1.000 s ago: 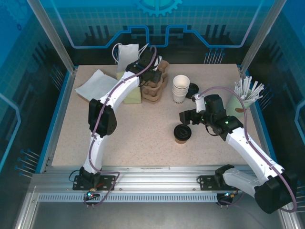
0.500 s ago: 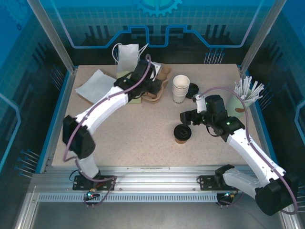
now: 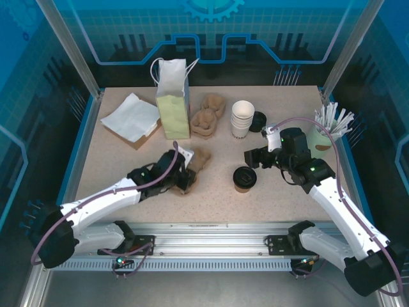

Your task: Pack the takeout coffee

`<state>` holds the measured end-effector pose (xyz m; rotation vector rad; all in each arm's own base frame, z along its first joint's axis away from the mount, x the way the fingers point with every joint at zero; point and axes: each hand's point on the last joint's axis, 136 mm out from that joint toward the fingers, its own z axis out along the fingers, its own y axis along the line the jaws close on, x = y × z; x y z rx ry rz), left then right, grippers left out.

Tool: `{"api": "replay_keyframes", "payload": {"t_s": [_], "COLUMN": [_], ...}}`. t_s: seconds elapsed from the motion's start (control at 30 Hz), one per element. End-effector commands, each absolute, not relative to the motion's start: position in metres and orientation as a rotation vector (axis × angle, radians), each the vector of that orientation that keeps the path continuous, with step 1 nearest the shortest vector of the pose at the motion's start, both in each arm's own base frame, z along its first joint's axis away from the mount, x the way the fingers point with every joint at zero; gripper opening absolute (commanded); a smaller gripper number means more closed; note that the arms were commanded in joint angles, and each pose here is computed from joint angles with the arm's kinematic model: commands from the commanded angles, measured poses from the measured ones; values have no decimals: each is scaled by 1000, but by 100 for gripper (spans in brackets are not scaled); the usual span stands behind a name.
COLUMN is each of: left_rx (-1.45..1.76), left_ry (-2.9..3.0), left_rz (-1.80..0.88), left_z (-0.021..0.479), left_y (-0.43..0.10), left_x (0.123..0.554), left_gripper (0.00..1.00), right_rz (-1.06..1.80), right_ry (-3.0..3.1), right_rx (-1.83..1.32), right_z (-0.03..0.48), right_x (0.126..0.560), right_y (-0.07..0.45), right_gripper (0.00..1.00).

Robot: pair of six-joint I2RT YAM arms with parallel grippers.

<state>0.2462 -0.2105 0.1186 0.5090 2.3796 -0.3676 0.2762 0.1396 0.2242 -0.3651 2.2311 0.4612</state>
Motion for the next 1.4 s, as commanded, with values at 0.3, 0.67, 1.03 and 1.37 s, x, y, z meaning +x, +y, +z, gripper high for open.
{"api": "replay_keyframes", "payload": {"t_s": [0.3,0.67,1.03,1.37], "left_rx": [746,811,663,118], "left_ry": [2329,2313,2130,2049], "left_rz": [-499,-458,-475,-398], "left_z": [74,69,172,305], "left_y": [-269,-279,-269,-158], "left_x": [204,207,245,342], "left_gripper": [34,49,70,73], "right_rz": [487,502,536,604], "right_ry": [2237,2243,2169,2085], "right_rx": [-368,-363,-430,-562], "right_z": [226,226,254,279], "right_x": [270,268,271,275], "right_y": [143,145,170,215], "right_gripper": [86,86,85,86]}}
